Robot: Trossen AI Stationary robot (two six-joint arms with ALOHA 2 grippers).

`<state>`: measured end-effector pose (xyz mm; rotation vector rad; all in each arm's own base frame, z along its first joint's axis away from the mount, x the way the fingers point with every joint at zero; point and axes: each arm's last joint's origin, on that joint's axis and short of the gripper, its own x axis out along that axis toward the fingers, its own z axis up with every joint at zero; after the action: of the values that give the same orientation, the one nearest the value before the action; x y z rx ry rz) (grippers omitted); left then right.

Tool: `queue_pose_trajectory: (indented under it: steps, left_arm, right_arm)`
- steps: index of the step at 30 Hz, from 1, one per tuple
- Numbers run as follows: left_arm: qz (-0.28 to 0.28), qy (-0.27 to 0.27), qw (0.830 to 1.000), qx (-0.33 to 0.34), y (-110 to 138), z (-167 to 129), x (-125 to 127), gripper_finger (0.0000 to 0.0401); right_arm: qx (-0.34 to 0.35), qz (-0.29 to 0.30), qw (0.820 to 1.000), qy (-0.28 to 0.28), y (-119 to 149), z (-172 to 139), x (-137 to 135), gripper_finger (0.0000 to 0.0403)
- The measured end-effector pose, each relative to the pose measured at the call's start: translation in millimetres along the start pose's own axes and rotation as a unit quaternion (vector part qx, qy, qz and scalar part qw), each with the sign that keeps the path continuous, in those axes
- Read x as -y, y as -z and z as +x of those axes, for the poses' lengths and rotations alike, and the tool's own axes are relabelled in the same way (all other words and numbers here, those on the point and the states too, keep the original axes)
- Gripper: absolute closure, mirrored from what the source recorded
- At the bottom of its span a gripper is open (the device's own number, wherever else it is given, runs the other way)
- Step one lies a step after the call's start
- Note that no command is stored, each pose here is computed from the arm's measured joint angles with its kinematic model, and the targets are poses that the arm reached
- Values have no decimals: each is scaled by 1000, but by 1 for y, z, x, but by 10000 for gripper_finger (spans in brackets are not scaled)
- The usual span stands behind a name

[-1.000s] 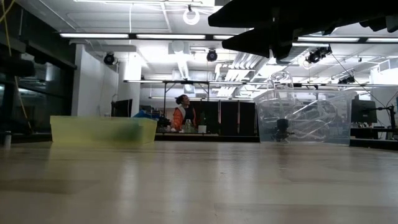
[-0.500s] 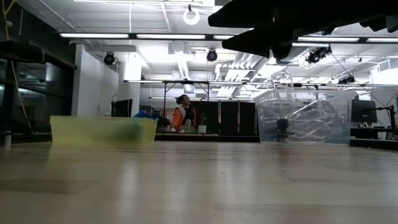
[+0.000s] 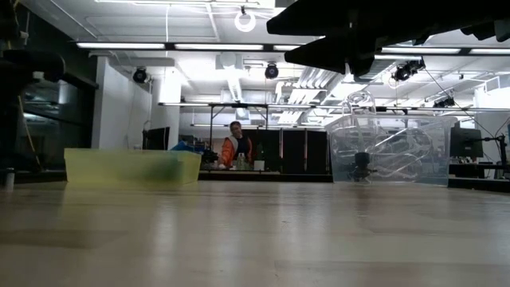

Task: Pick & Place Kitchen Sink Supplies
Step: Put the yellow dish brush into the blue bin

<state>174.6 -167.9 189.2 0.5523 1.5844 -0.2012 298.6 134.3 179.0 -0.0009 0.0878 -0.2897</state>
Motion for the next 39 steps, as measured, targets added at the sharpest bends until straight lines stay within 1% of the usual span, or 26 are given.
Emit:
queue_pose_trajectory:
  steps: [2, 4, 10, 16, 20, 23, 28, 31, 35, 39]
  left_arm:
    - [-2, -20, 1000, -8, 3, 2, -2, 84]
    - [-16, -39, 999, -13, 6, 6, -3, 73]
    - [-49, -46, 997, -26, 11, 15, -3, 71]
    - [-59, -28, 997, -29, 16, 14, -4, 71]
    - [-62, -6, 998, -25, 19, 9, -4, 71]
    - [-42, -1, 999, -18, 19, 9, -4, 71]
    - [-11, 45, 998, -29, 25, 31, 0, 71]
    - [-6, 41, 998, -44, 32, 41, 0, 71]
    - [1, 44, 998, -54, 35, 46, 0, 71]
    - [-12, 39, 998, -41, 33, 46, 0, 77]
  right_arm:
    - [0, 0, 1000, 0, 0, 0, 0, 6]
    - [0, 0, 1000, -2, 0, 0, 0, 6]
    - [-1, 0, 1000, -10, 0, 0, 0, 6]
    - [-1, 0, 1000, -8, 0, 2, 2, 6]
    - [-2, 1, 1000, -13, 0, 4, 3, 6]
    - [-2, 2, 1000, -12, 0, 4, 4, 6]
    - [-2, 2, 1000, -12, 0, 5, 4, 6]
    - [-5, -1, 1000, -12, 1, 5, 4, 6]
    - [-5, -1, 1000, -7, 0, 7, 7, 6]
    - [-5, 1, 1000, -6, 0, 8, 9, 6]
